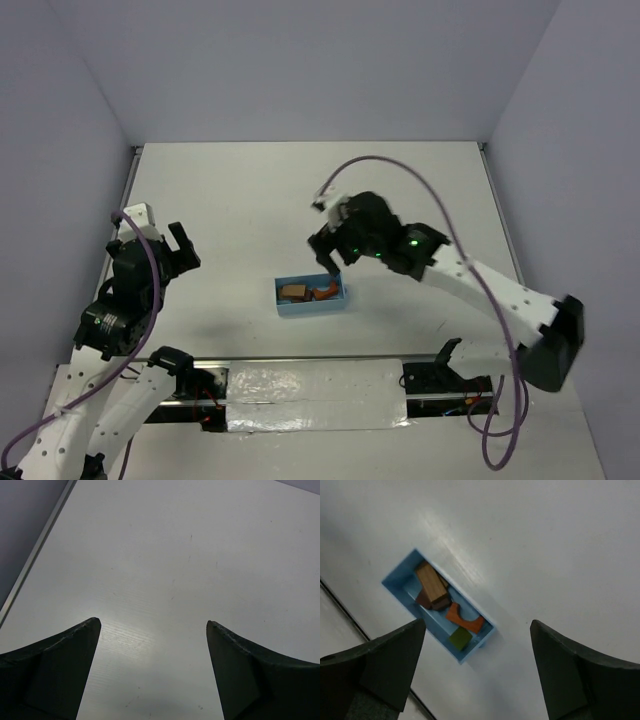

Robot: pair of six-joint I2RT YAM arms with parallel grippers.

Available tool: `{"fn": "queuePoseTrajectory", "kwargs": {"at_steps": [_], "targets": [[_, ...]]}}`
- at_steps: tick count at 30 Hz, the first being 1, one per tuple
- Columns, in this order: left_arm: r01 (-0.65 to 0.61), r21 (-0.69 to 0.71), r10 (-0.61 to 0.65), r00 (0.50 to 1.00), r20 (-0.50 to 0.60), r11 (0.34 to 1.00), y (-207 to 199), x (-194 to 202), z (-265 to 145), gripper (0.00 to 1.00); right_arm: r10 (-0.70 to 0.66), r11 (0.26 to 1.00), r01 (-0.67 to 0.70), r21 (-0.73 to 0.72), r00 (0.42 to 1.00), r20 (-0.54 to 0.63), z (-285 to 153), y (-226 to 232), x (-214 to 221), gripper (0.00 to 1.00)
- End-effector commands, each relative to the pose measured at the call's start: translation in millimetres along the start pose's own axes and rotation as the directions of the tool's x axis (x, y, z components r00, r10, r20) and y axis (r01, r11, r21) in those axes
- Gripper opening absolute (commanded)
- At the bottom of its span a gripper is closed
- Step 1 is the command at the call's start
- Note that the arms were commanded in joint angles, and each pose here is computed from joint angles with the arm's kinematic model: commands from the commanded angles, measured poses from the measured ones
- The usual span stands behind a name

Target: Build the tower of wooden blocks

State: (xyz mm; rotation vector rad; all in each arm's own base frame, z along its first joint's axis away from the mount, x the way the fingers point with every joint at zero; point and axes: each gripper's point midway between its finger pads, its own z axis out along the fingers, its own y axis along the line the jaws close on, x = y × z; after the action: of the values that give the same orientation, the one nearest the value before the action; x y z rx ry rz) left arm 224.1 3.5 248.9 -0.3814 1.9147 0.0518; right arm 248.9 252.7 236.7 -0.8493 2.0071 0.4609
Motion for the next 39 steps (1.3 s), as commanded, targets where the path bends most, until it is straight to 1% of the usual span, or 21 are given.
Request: {"fn": "queuePoseTrajectory", "kwargs": {"at_steps": [1,2,4,9,12,15,16,18,19,20,21,24,26,27,29,31,32,35,37,38,39], "targets": [[0.017,0.008,-0.018,1.0,0.025,1.0,-2.3,-7.0,0.0,1.0,-0.3,0.954,0.293,-0.067,0.928,-0.222,29.7,22.5,35.0,0.9],[0.017,0.01,-0.018,1.0,0.025,1.0,-2.7,-7.0,0.3,0.99,-0.326,0.944,0.305,-0.126,0.917,-0.229,37.6,34.9,38.0,0.83],[0.014,0.014,-0.014,1.0,0.019,1.0,-4.1,-6.1,1.4,0.99,-0.384,0.919,0.344,-0.195,0.892,-0.239,56.3,50.5,42.4,0.77],[0.01,0.01,-0.01,1.0,0.01,1.0,-4.3,-4.3,2.7,1.0,-0.442,0.881,0.364,-0.302,0.861,-0.251,81.2,73.7,56.1,0.71],[0.008,0.019,-0.008,1.0,0.011,1.0,-5.6,-4.4,2.7,1.0,-0.467,0.873,0.377,-0.31,0.832,-0.3,102.4,74.4,73.9,0.69],[0.009,0.019,-0.009,1.0,0.011,1.0,-5.7,-4.4,2.7,0.99,-0.487,0.863,0.392,-0.318,0.813,-0.32,117.6,73.2,87.8,0.61],[0.008,0.018,-0.008,1.0,0.011,1.0,-5.5,-4.8,2.8,1.0,-0.491,0.862,0.399,-0.315,0.81,-0.319,121.0,72.0,89.0,0.56],[0.005,0.024,-0.005,1.0,0.011,1.0,-6.6,-4.5,3.0,1.0,-0.491,0.864,0.408,-0.294,0.811,-0.318,130.6,70.1,91.7,0.53],[0.006,0.026,-0.007,1.0,0.013,1.0,-7.0,-5.0,2.7,1.0,-0.491,0.864,0.41,-0.291,0.812,-0.316,132.4,69.4,92.1,0.49],[0.004,0.026,-0.005,1.0,0.008,1.0,-7.1,-3.7,3.2,1.0,-0.487,0.87,0.419,-0.262,0.816,-0.311,136.3,65.2,89.1,0.42],[0.004,0.028,-0.005,1.0,0.008,1.0,-7.5,-4.0,3.2,0.99,-0.482,0.874,0.424,-0.238,0.821,-0.307,136.5,61.3,87.6,0.26],[0.004,0.028,-0.004,1.0,0.006,1.0,-8.0,-3.8,3.8,1.0,-0.417,0.909,0.398,-0.125,0.867,-0.271,133.7,34.4,72.9,0.15],[0.001,0.031,-0.002,1.0,0.004,1.0,-8.4,-3.0,4.0,1.0,-0.35,0.935,0.35,-0.048,0.897,-0.27,124.6,6.4,72.7,0.12],[0.001,0.03,-0.001,1.0,0.002,1.0,-8.3,-2.4,4.2,0.99,-0.33,0.941,0.338,-0.014,0.906,-0.264,121.7,-3.6,71.1,0.07],[0.001,0.038,-0.001,1.0,0.002,0.999,-9.8,-2.6,4.1,1.0,-0.265,0.95,0.298,0.09,0.925,-0.271,112.8,-36.6,73.5,0.02],[0.002,0.042,-0.002,1.0,0.004,0.999,-10.3,-2.9,3.8,0.99,-0.234,0.948,0.28,0.148,0.933,-0.273,107.6,-53.9,73.4,0.01],[-0.001,0.047,0.001,1.0,0.002,0.999,-11.2,-2.8,4.0,0.99,-0.219,0.935,0.281,0.218,0.938,-0.267,103.9,-68.1,68.1,0.0],[-0.004,0.046,0.005,1.0,-0.005,0.999,-11.6,-1.4,5.1,0.99,-0.192,0.908,0.277,0.315,0.942,-0.276,100.8,-89.1,59.3,0.0],[-0.004,0.044,0.004,1.0,-0.006,0.999,-11.2,-1.1,5.1,1.0,-0.172,0.85,0.305,0.43,0.931,-0.321,99.4,-111.5,56.2,0.0],[-0.004,0.044,0.004,1.0,-0.006,0.999,-11.2,-1.1,5.1,1.0,-0.152,0.797,0.325,0.509,0.924,-0.351,99.6,-127.0,52.9,0.0],[-0.004,0.042,0.004,1.0,-0.005,0.999,-11.0,-1.2,5.1,0.99,-0.135,0.766,0.33,0.551,0.922,-0.364,99.7,-133.2,52.7,0.0]]}}
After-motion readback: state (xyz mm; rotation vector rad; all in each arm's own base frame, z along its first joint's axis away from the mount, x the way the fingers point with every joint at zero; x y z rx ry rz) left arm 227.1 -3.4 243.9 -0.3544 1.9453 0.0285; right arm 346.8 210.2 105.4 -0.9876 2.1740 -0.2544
